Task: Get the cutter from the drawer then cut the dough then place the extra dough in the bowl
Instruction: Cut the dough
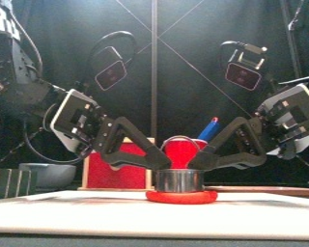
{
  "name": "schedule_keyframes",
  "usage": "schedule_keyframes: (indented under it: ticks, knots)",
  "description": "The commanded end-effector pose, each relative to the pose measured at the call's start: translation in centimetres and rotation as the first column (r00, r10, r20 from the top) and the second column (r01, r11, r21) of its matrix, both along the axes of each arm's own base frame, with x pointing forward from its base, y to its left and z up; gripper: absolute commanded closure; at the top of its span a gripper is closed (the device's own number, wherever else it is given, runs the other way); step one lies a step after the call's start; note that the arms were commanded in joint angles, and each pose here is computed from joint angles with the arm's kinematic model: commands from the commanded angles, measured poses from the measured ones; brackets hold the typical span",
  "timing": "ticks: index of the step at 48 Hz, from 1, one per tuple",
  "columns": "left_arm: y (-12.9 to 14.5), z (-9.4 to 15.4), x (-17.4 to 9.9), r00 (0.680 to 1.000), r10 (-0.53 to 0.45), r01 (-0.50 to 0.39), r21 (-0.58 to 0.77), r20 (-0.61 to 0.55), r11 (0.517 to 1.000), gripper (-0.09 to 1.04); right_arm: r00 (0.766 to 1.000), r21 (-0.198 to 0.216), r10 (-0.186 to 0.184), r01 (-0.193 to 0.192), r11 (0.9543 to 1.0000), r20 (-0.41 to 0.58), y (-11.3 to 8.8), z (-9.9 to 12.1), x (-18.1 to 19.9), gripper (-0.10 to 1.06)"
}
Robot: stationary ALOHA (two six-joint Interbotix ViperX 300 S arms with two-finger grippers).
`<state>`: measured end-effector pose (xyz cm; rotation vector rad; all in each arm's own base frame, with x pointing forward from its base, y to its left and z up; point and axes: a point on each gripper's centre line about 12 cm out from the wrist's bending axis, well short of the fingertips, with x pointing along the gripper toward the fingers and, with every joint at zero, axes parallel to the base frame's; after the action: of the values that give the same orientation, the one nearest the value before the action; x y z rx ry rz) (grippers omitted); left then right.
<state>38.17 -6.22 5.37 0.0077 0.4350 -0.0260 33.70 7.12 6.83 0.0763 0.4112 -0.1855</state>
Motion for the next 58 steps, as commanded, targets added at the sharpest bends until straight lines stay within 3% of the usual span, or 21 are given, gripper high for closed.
schedule_keyframes:
  ticks: [1,13,28,49,58]
  knots:
    - [0.2,-1.9,-0.4,0.998,0.013,-0.013,-0.006,-0.066,1.0,0.38,0.996,0.003,-0.023,0.024,0.9997,-0.081,-0.7,-1.8,-0.5,0.45]
    - [0.2,-3.2,-0.7,0.993,0.019,-0.021,-0.015,-0.119,1.0,0.38,0.996,0.004,-0.023,0.024,0.9997,-0.081,-0.7,-1.8,-0.5,0.45]
    - [0.2,-2.9,-0.7,0.992,0.016,-0.019,-0.018,-0.122,1.0,0.38,0.997,0.007,-0.022,0.023,0.9997,-0.073,-0.6,-1.6,-0.2,0.45]
    - [-0.3,1.9,0.3,1.0,-0.003,0.003,-0.034,-0.019,0.999,0.35,1.0,0.051,-0.007,0.008,0.9987,-0.011,0.0,1.4,1.3,0.43]
    - [-0.3,2.1,0.4,1.0,-0.009,0.008,-0.032,-0.012,0.999,0.3,1.0,0.053,0.006,-0.007,0.9986,0.022,0.1,2.5,1.6,0.31]
